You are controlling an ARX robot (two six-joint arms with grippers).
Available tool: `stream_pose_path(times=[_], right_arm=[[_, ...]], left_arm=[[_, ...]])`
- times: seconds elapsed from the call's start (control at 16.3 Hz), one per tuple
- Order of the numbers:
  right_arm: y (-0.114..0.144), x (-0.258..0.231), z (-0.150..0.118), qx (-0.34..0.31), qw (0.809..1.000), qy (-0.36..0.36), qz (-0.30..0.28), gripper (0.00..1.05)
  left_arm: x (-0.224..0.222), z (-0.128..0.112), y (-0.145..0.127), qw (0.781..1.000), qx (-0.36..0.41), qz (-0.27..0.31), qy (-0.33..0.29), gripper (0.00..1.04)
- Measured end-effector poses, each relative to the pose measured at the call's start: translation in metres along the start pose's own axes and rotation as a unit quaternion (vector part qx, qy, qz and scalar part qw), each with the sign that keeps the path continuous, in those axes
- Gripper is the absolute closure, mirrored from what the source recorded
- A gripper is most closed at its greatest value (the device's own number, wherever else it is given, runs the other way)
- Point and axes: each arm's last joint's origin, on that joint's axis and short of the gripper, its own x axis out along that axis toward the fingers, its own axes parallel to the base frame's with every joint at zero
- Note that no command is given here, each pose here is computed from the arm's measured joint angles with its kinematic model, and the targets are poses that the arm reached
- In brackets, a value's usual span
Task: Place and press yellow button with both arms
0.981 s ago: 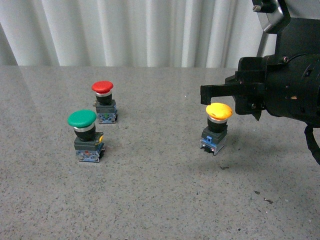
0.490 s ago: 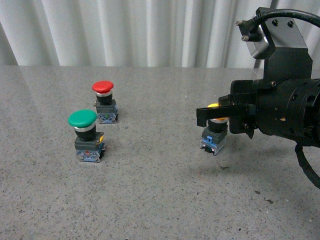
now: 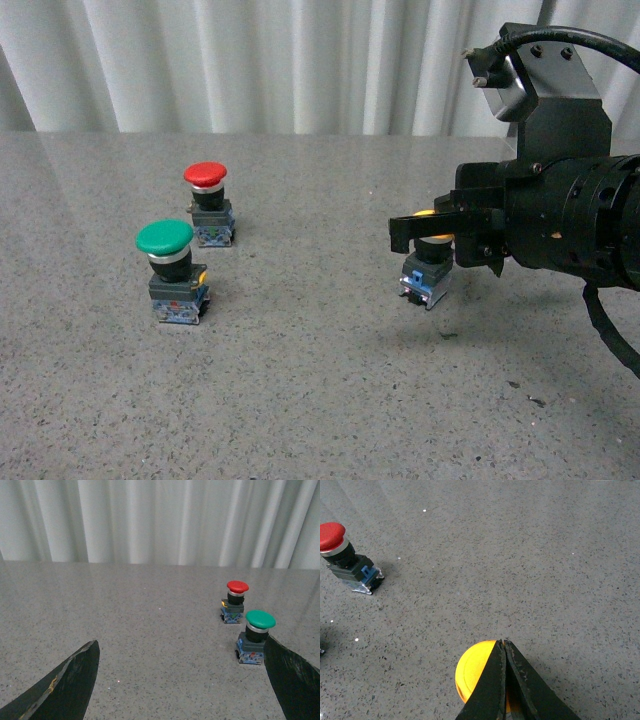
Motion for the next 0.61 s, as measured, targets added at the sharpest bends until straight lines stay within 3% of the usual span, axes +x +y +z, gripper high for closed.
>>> stream_pose_path(times=[0.31,0.55,0.61], right_arm=[[-0.004,-0.011,0.003,0.016,0.998,-0.054,0.024,1.03],[0.009,-0.055,0.043,0.029,0.976,-0.201,0.082,1.03],[0.015,-0.07,0.041,0.031,0.973,-0.209,0.096,1.03]], left_arm=[[0.0,0.0,0.0,1.0,0.0,0.0,0.0,0.07],[0.0,0.0,0.0,1.0,0.0,0.0,0.0,0.07],[0.0,0.0,0.0,1.0,0.0,0.0,0.0,0.07]])
